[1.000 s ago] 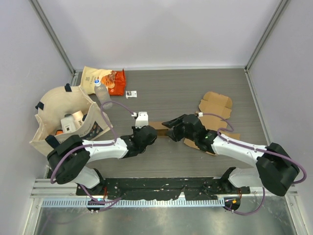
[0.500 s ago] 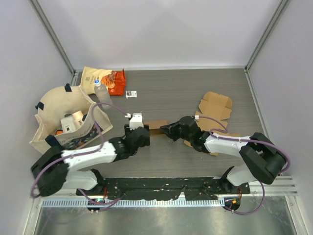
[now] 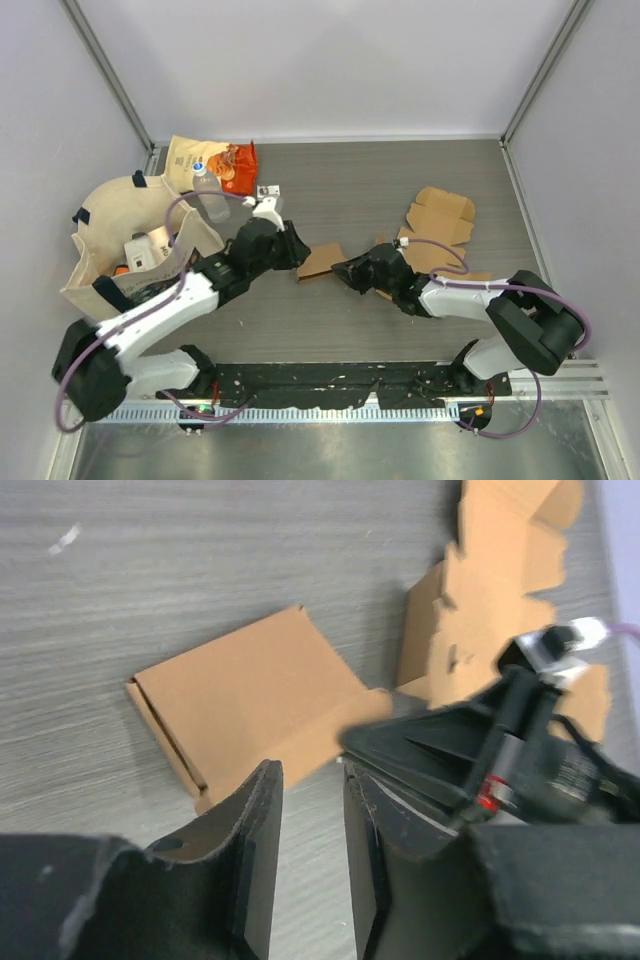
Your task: Fold the paper box
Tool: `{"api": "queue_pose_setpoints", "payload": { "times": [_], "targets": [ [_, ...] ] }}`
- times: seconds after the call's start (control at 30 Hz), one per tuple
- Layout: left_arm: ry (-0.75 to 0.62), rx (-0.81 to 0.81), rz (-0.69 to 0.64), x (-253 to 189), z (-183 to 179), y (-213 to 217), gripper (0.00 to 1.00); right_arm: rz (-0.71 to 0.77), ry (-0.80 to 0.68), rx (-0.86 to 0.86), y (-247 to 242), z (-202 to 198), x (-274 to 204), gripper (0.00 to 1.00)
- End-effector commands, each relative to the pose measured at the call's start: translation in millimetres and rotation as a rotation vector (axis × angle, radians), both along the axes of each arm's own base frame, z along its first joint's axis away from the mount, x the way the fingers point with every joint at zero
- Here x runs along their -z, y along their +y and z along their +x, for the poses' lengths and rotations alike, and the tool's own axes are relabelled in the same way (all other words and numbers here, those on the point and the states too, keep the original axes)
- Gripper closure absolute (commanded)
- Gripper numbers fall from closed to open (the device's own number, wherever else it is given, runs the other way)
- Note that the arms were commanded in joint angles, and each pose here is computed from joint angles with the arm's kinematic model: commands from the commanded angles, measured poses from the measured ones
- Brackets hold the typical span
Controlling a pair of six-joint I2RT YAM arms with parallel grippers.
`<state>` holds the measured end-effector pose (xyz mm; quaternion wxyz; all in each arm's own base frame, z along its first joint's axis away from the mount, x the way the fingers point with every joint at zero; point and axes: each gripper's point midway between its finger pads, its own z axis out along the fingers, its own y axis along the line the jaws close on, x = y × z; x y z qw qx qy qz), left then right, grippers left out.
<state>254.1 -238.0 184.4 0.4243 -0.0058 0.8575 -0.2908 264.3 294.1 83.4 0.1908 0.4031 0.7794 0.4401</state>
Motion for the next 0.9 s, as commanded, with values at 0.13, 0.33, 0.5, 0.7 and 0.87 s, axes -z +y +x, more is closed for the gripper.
{"api": "queue_pose_setpoints", "payload": {
  "times": [0.13,0.33,0.5,0.7,0.87],
  "targets": [
    [0.136,0.103,0.000,87.8,22.9,-46.1,0.76,-0.097,-0.135,-0.048,-12.7,-0.1,-5.7,0.71],
    [0.158,0.093,0.038,125.5,10.0,-30.0,0.73,-0.277,-0.350,-0.384,-29.3,-19.7,-11.4,0.50],
    [0.132,0.102,0.063,123.5,8.1,-24.7,0.70,-0.185,-0.556,-0.562,-33.0,-18.1,-43.0,0.47],
    [0.086,0.145,0.018,81.8,5.1,-30.8,0.52,-0.052,-0.632,-0.739,8.4,2.8,-49.7,0.68],
    [0.052,0.137,-0.042,60.9,-1.1,-27.2,0.50,-0.044,-0.605,-0.765,17.2,11.2,-25.4,0.75]
  ]
}}
